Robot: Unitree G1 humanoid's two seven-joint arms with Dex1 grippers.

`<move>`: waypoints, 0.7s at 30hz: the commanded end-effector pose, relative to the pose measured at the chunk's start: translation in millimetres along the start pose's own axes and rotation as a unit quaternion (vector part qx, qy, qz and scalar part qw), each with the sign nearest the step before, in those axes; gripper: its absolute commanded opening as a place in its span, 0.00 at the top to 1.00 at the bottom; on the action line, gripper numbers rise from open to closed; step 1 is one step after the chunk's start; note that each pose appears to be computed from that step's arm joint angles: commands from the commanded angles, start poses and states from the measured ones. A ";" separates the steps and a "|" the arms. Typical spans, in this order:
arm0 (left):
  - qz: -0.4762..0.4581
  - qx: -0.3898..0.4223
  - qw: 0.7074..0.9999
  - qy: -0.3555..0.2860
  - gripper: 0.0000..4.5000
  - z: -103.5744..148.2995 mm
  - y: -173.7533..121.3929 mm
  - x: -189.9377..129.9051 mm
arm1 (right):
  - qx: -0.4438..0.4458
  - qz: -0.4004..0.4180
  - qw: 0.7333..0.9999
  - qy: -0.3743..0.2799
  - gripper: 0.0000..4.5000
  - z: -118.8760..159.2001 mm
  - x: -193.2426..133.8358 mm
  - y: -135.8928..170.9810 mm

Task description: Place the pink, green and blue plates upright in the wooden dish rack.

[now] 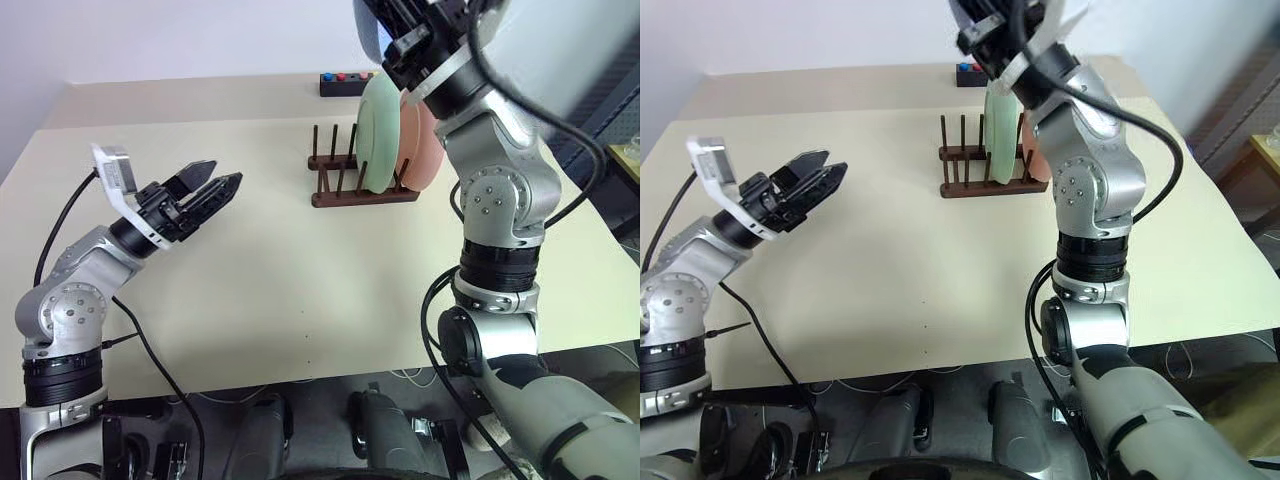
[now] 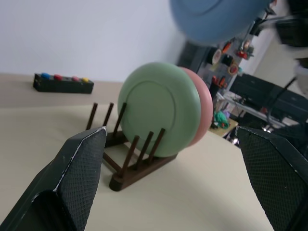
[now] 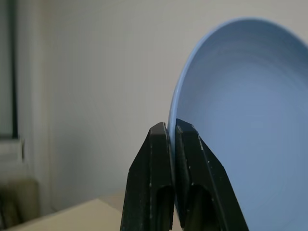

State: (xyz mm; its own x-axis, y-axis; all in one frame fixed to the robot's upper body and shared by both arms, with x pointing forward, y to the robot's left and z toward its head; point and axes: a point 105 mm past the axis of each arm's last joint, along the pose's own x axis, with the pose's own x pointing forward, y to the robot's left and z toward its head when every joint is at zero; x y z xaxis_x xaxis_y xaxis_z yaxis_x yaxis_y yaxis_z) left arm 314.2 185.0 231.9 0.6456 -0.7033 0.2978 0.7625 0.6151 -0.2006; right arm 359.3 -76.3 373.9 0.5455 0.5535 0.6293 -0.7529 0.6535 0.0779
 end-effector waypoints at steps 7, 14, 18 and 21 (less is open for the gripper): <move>-0.048 0.040 0.998 0.001 0.02 15.0 -15.9 7.8 | 0.215 0.069 0.972 -0.064 1.00 25.6 -1.3 19.3; -0.074 0.064 0.994 0.038 0.02 6.9 -22.9 8.4 | 0.233 0.069 0.970 -0.009 1.00 -8.8 -6.8 19.5; -0.082 0.098 0.989 0.076 0.02 1.3 -20.1 0.8 | 0.244 0.056 0.968 0.025 1.00 -37.5 -14.5 13.4; -0.090 0.107 0.986 0.091 0.02 -0.3 -19.8 -3.5 | 0.237 0.045 0.968 0.064 1.00 -66.0 -22.1 8.1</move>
State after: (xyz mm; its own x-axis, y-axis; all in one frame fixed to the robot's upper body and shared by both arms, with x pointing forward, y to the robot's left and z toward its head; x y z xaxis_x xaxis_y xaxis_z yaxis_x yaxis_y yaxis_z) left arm 302.1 176.1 225.8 0.5368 -0.8338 0.1291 0.8418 0.5396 -0.0151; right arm 369.0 -53.3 304.3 0.5236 0.6622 0.5360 -0.8417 0.3048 0.4457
